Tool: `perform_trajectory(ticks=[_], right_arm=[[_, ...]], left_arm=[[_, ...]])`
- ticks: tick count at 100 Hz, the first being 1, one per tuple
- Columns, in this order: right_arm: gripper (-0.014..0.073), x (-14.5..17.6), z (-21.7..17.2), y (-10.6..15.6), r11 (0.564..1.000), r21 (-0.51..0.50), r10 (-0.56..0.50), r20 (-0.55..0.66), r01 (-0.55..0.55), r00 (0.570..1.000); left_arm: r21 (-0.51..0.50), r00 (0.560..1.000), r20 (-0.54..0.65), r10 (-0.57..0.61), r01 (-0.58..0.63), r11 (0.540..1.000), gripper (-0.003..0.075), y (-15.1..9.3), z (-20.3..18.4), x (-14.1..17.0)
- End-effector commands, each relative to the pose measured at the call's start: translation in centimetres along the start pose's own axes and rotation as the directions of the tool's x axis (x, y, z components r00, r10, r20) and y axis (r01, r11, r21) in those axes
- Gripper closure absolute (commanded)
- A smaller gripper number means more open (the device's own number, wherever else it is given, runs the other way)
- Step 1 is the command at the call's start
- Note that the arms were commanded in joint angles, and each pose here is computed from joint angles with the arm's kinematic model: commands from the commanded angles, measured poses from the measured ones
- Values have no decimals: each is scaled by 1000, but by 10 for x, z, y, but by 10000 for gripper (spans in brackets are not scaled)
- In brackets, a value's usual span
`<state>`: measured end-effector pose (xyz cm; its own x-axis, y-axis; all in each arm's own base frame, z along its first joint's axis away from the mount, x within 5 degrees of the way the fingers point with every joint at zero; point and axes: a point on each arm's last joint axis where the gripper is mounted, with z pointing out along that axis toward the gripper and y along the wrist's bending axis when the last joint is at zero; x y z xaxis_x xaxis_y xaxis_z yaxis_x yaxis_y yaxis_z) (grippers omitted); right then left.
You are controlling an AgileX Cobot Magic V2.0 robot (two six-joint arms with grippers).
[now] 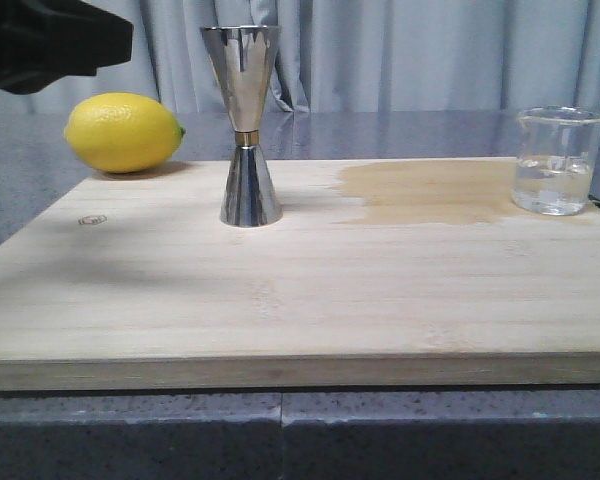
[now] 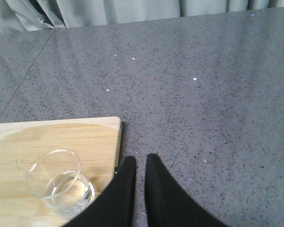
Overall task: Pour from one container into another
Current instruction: 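Move the left gripper toward the steel jigger, opening around its waist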
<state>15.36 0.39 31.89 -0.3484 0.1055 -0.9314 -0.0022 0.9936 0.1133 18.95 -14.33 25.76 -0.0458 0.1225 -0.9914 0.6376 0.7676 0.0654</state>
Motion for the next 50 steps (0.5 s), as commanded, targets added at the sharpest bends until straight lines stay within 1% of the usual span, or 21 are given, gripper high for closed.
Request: perform_trajectory(ticks=[1, 2, 3, 5, 6, 7, 8, 9, 13, 16, 18, 20, 23, 30, 43, 50], right_arm=[[570, -16, -3, 1, 1000, 0, -19, 107, 19, 994], [570, -16, -3, 1, 1000, 1, -21, 107, 21, 994], [570, -16, -3, 1, 1000, 1, -20, 107, 21, 994], [570, -16, -3, 1, 1000, 1, -20, 107, 21, 994], [570, -16, -3, 1, 1000, 1, -20, 107, 21, 994], [570, -16, -3, 1, 1000, 1, -20, 107, 21, 994], [570, -16, -3, 1, 1000, 1, -20, 107, 21, 994], [570, -16, -3, 1, 1000, 1, -20, 107, 21, 994], [570, -16, -3, 1, 1000, 1, -20, 107, 21, 994], [570, -16, -3, 1, 1000, 1, -20, 107, 21, 994], [570, -17, -3, 1, 1000, 1, -20, 109, 21, 994], [570, -17, -3, 1, 1000, 1, -20, 109, 21, 994], [570, -17, -3, 1, 1000, 1, -20, 114, 20, 993], [570, -18, -3, 1, 1000, 1, -20, 123, 20, 992], [570, -19, -3, 1, 1000, 2, -20, 138, 20, 990], [570, -20, -4, 1, 1000, 2, -20, 146, 20, 989]], left_arm=[[60, 995, 100, -30, 24, 998, 737, 4, -4, -11], [73, 995, 101, -18, 11, 997, 737, 4, -5, -10], [73, 995, 97, -36, 29, 997, 737, 5, -5, -9], [86, 995, 97, -26, 17, 996, 737, 7, -6, -8], [93, 995, 93, -44, 35, 995, 737, 7, -7, -6], [102, 995, 97, -34, 24, 994, 737, 8, -8, -6], [109, 994, 93, -52, 42, 993, 737, 8, -9, -5], [124, 994, 96, -43, 30, 992, 737, 8, -9, -4], [146, 993, 92, -70, 56, 988, 737, 12, -12, -2], [185, 993, 99, -66, 47, 982, 737, 12, -14, -2], [192, 992, 100, -71, 50, 980, 737, 15, -15, -1], [217, 991, 100, -87, 63, 974, 737, 16, -17, -1], [270, 991, 109, -81, 49, 962, 737, 15, -19, -2], [335, 989, 118, -94, 49, 941, 737, 19, -25, -2], [377, 992, 85, -94, 55, 925, 737, 31, -34, 3], [419, 991, 82, -105, 61, 906, 738, 33, -37, 5]])
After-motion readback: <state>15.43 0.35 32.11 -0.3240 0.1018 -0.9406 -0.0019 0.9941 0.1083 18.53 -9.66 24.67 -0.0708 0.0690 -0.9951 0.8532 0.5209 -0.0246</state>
